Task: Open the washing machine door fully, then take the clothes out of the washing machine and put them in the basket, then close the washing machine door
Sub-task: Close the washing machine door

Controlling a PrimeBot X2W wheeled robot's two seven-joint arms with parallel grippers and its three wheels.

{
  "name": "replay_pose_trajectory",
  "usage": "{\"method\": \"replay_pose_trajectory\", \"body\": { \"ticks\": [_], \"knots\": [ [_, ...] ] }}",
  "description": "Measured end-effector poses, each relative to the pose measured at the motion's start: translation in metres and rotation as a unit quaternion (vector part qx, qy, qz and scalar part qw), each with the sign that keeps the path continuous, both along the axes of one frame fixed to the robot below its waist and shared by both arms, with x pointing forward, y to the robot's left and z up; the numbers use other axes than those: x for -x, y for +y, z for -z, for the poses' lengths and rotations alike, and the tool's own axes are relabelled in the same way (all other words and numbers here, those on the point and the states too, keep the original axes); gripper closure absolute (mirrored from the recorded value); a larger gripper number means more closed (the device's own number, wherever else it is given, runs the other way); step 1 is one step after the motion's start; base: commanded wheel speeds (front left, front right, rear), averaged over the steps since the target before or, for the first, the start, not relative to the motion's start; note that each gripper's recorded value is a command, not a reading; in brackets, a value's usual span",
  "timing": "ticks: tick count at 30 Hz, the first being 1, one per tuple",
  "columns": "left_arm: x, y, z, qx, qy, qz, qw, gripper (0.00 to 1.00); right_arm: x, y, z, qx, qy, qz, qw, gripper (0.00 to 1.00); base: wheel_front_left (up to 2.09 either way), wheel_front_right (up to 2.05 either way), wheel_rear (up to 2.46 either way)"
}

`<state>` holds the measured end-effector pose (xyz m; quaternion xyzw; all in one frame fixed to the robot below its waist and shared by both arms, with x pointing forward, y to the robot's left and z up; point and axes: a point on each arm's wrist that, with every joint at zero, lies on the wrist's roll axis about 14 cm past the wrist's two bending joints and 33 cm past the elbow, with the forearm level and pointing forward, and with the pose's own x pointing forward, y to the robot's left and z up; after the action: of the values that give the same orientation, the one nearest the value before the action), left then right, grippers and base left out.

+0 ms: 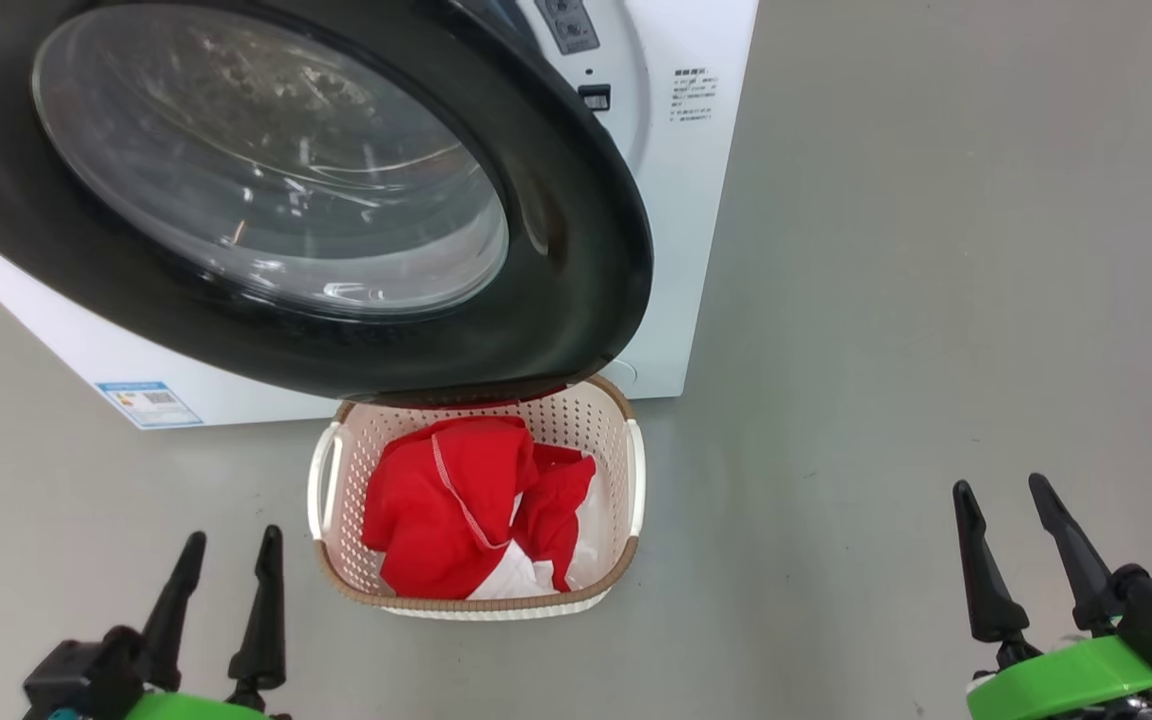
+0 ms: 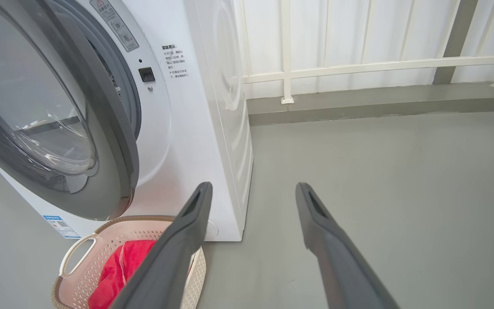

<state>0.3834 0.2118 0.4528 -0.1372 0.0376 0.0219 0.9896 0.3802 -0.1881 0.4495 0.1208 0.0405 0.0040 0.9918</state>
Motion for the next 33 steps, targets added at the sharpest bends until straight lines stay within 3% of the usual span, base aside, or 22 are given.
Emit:
{"method": "replay_pose_trajectory", "body": {
  "ticks": [19,33],
  "knots": [
    [0.039,0.020,-0.001,-0.060,0.007,-0.037,0.997,0.00,0.018,-0.008,0.002,0.003,0.007,0.010,1.000,0.00,0.00,0.00,0.00],
    [0.042,0.024,-0.002,-0.060,0.006,-0.045,0.997,0.00,0.016,-0.005,0.002,0.003,0.007,0.005,1.000,0.00,0.00,0.00,0.00]
  ]
}}
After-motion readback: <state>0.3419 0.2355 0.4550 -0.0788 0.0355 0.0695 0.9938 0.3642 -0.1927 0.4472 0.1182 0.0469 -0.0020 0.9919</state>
